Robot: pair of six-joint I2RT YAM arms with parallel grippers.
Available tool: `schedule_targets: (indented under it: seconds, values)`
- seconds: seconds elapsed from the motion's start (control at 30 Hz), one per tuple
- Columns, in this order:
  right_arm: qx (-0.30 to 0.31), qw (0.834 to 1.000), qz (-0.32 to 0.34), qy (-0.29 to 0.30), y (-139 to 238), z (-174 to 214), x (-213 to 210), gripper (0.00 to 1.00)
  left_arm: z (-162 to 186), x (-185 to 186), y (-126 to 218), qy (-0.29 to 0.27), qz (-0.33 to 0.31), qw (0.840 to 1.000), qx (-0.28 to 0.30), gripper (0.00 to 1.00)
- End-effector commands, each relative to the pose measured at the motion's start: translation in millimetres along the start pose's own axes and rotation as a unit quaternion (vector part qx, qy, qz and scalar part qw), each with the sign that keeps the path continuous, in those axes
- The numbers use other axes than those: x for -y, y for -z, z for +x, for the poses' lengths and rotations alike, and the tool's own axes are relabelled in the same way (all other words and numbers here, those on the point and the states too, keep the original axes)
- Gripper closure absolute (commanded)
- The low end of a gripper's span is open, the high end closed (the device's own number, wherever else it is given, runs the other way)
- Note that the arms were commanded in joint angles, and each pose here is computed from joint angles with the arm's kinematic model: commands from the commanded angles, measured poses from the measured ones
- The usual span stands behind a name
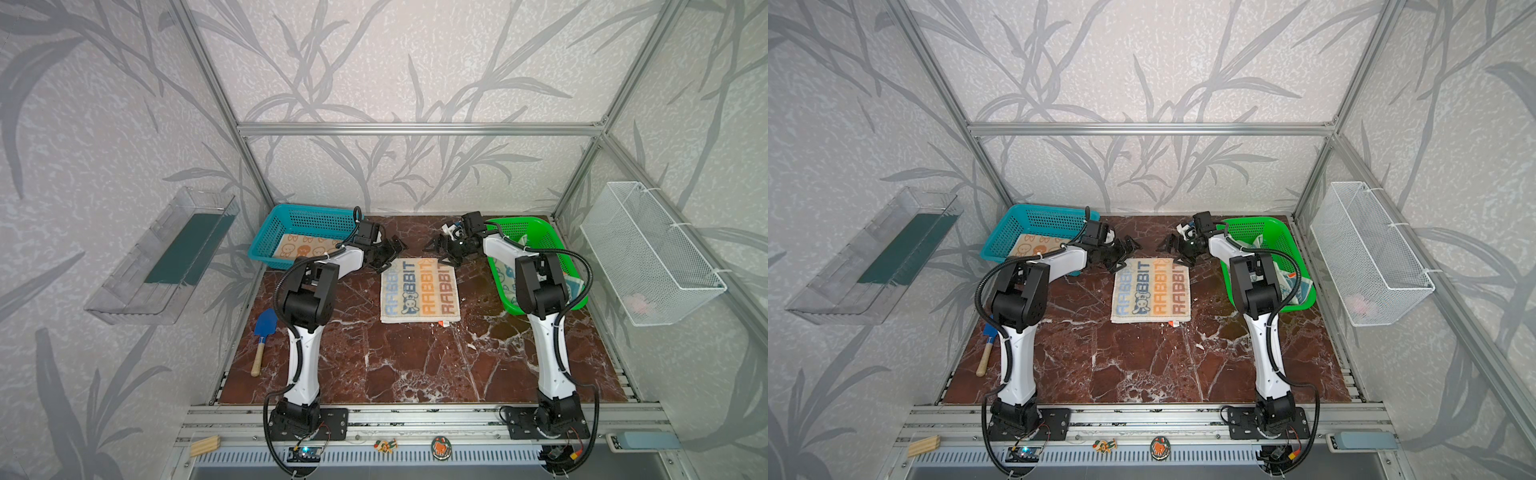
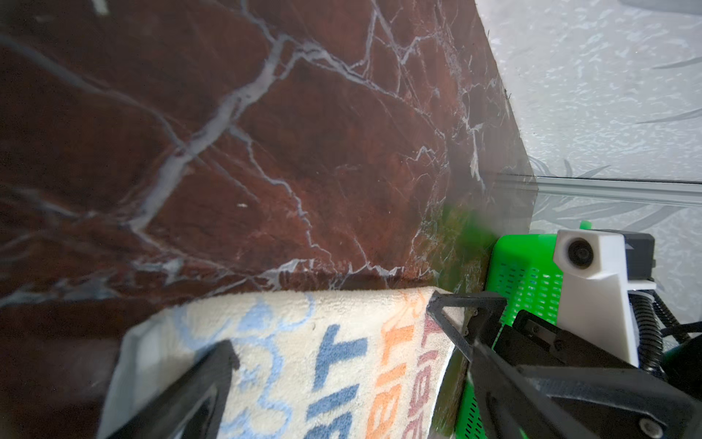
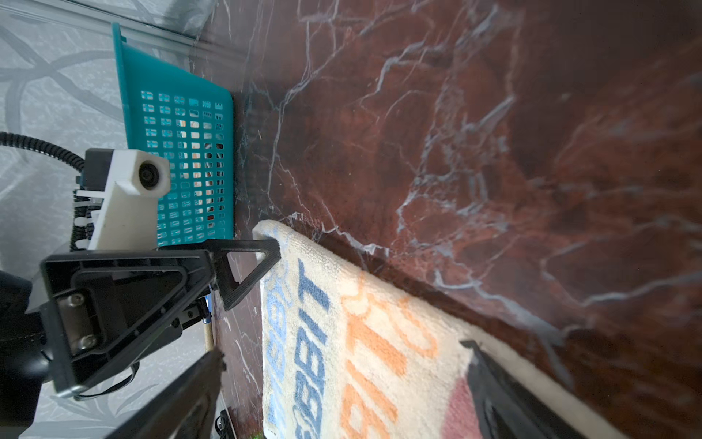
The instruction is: Fold and stack the towels
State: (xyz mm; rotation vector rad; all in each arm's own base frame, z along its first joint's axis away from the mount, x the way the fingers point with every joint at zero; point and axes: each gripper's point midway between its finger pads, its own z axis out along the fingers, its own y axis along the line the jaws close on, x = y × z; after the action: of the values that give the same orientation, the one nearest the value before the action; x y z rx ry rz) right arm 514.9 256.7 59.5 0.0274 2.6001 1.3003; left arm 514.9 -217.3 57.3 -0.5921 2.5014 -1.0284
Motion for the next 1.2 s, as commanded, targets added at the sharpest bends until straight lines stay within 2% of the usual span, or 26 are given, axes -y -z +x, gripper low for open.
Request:
schedule_targets:
  seconds: [0.0,0.23,0.77,1.17]
  values:
    - [-0.004,1.000,0.023,-0.018,-0.4,3.6,29.7,0.01,10.0,-33.1,-12.0,0.010,-0.034,0.999,-0.017,0.01]
    - [0.002,0.999,0.038,-0.021,12.2,3.3,45.3,0.01,16.1,-49.6,-9.6,0.016,-0.048,0.999,-0.018,0.01]
    - [0.011,0.996,0.092,0.010,47.9,-4.1,46.6,0.01,12.4,-43.0,2.9,0.010,-0.047,0.999,-0.010,0.01]
    - [0.027,0.992,0.111,0.056,82.4,-15.8,10.4,0.01,-13.8,16.3,39.2,-0.049,-0.031,0.998,0.006,0.01]
